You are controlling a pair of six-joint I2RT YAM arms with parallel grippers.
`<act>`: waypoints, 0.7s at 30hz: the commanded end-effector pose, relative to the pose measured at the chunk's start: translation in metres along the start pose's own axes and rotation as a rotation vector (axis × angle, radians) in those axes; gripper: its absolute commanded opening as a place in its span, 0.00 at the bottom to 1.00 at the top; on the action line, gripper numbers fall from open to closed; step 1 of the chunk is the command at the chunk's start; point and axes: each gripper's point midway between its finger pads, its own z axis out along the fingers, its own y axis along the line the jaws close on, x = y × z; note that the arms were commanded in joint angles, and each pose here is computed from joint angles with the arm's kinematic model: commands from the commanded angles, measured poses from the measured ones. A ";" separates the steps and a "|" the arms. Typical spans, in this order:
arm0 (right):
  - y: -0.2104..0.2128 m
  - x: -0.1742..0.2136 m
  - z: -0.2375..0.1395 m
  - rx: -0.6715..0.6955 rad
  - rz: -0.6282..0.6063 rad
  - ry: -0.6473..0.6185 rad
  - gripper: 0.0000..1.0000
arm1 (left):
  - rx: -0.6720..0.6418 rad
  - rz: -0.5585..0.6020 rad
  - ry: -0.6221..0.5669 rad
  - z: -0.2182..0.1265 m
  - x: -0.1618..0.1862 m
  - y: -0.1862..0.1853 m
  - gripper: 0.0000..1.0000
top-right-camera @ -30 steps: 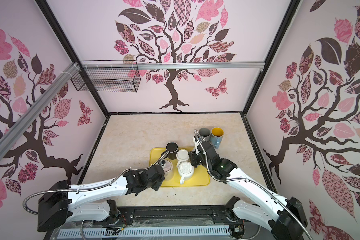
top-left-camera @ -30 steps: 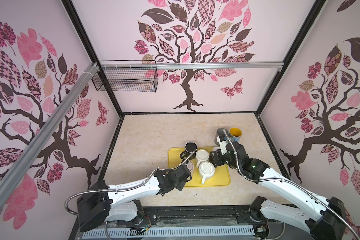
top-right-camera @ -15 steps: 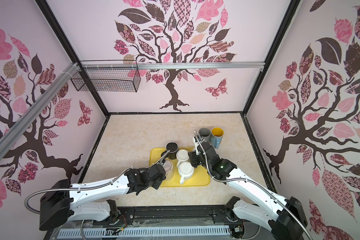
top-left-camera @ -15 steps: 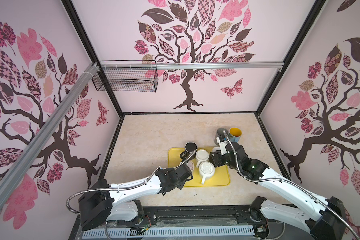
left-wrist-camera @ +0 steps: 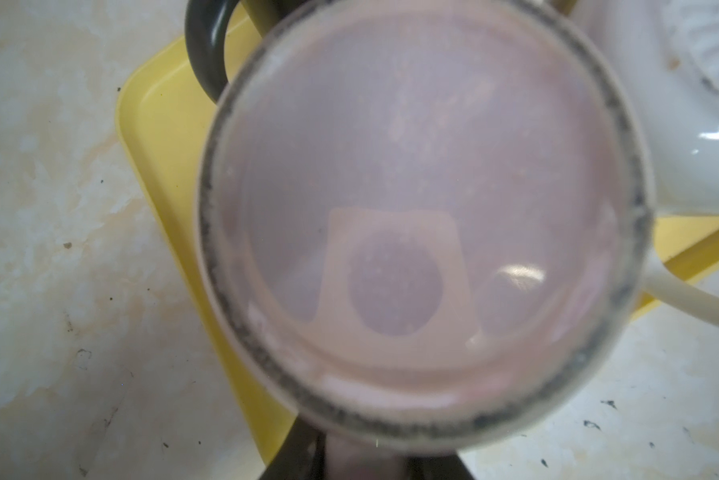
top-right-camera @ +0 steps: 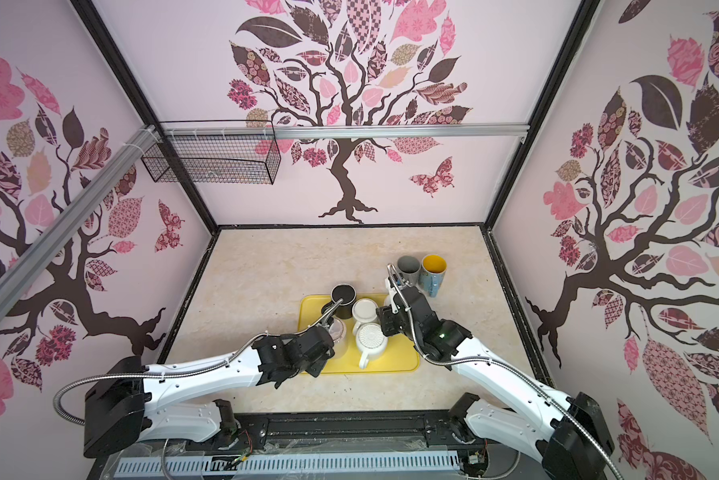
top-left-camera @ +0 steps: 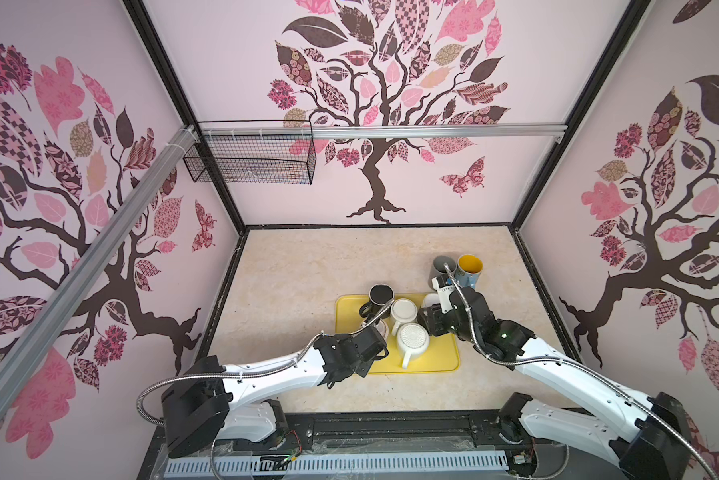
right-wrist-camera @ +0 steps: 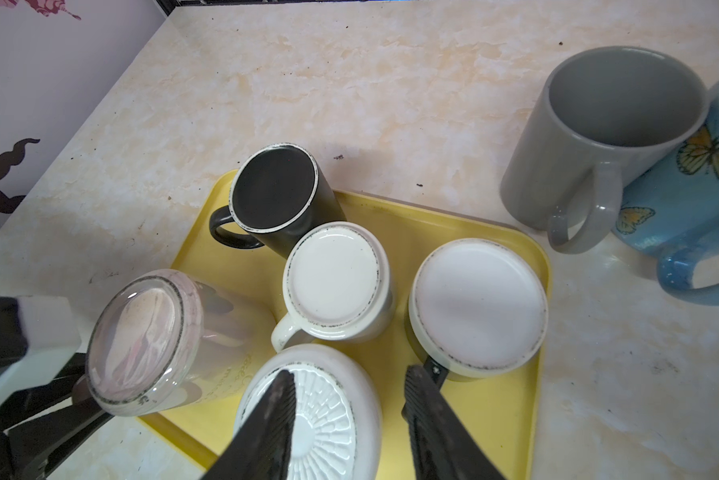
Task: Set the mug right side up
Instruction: 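Lower the left gripper onto the pink mug base and close on it, then lift the pink mug off the tray with the left gripper while the right approaches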
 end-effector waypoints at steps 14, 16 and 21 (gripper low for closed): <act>0.019 -0.024 -0.028 -0.097 0.038 -0.068 0.47 | -0.017 -0.025 -0.188 -0.048 -0.044 0.009 0.00; 0.028 -0.026 -0.032 -0.153 0.051 -0.074 0.48 | -0.018 -0.014 -0.234 -0.063 -0.048 0.009 0.00; 0.053 -0.032 -0.048 -0.326 0.099 -0.132 0.48 | 0.048 -0.097 -0.390 -0.104 -0.066 0.016 0.00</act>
